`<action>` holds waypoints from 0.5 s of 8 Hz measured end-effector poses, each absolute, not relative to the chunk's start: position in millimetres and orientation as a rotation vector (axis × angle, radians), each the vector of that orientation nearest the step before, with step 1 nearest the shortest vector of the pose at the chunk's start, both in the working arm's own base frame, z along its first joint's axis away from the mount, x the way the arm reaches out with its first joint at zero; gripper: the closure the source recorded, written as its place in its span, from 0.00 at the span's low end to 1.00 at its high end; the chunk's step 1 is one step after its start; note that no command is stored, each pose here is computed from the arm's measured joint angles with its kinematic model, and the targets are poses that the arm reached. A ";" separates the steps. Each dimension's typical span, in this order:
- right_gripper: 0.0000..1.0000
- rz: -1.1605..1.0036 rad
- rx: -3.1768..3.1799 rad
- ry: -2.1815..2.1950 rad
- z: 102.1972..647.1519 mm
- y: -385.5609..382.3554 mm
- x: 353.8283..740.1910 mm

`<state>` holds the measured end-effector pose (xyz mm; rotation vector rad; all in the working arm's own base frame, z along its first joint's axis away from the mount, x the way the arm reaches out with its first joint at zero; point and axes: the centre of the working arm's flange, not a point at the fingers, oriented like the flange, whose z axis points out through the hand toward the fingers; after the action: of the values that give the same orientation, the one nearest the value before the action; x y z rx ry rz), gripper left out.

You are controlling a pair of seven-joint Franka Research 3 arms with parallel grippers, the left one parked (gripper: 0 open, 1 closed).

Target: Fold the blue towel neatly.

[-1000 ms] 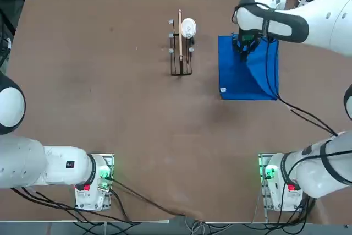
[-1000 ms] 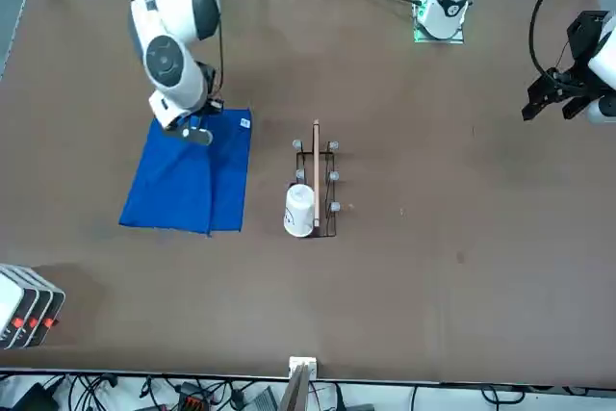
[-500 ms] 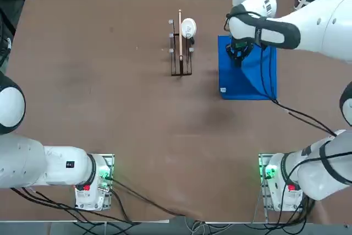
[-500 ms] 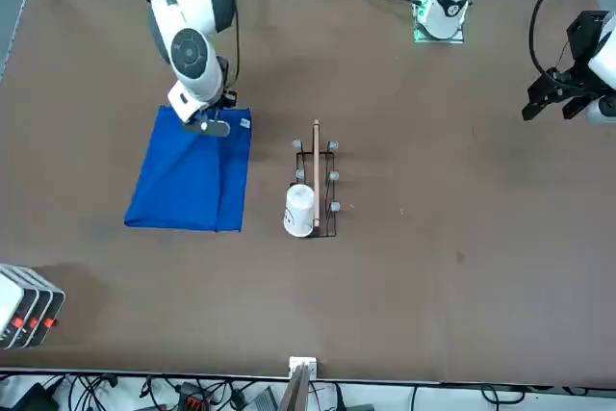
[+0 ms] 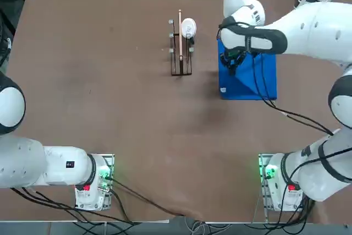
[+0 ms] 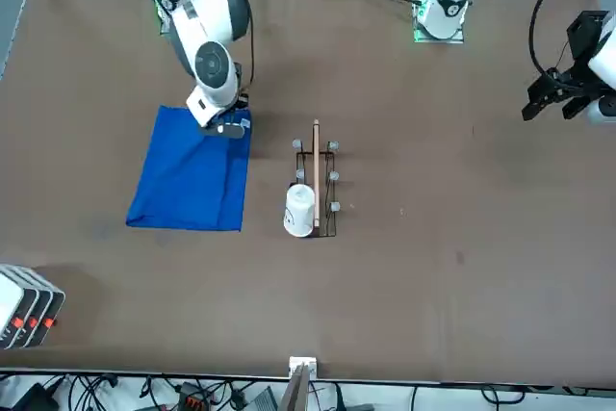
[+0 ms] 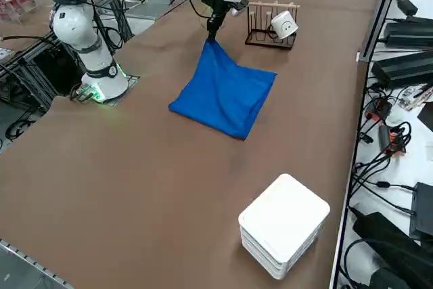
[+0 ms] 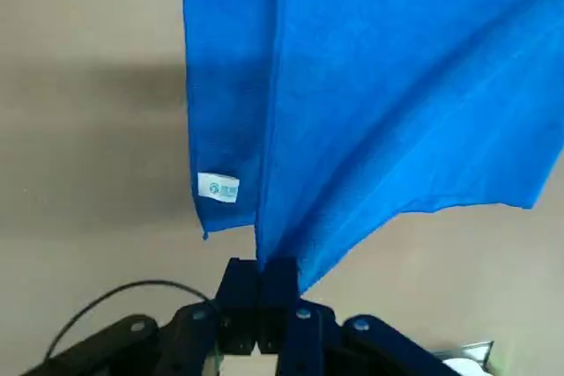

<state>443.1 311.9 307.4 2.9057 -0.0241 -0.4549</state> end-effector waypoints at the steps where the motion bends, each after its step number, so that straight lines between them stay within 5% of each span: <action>1: 0.98 -0.469 2.905 -0.003 302.6 321.9 435.9; 4: 0.98 -0.484 2.882 0.061 291.1 346.8 415.5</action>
<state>415.5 346.8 291.1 2.8819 0.0611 -0.4842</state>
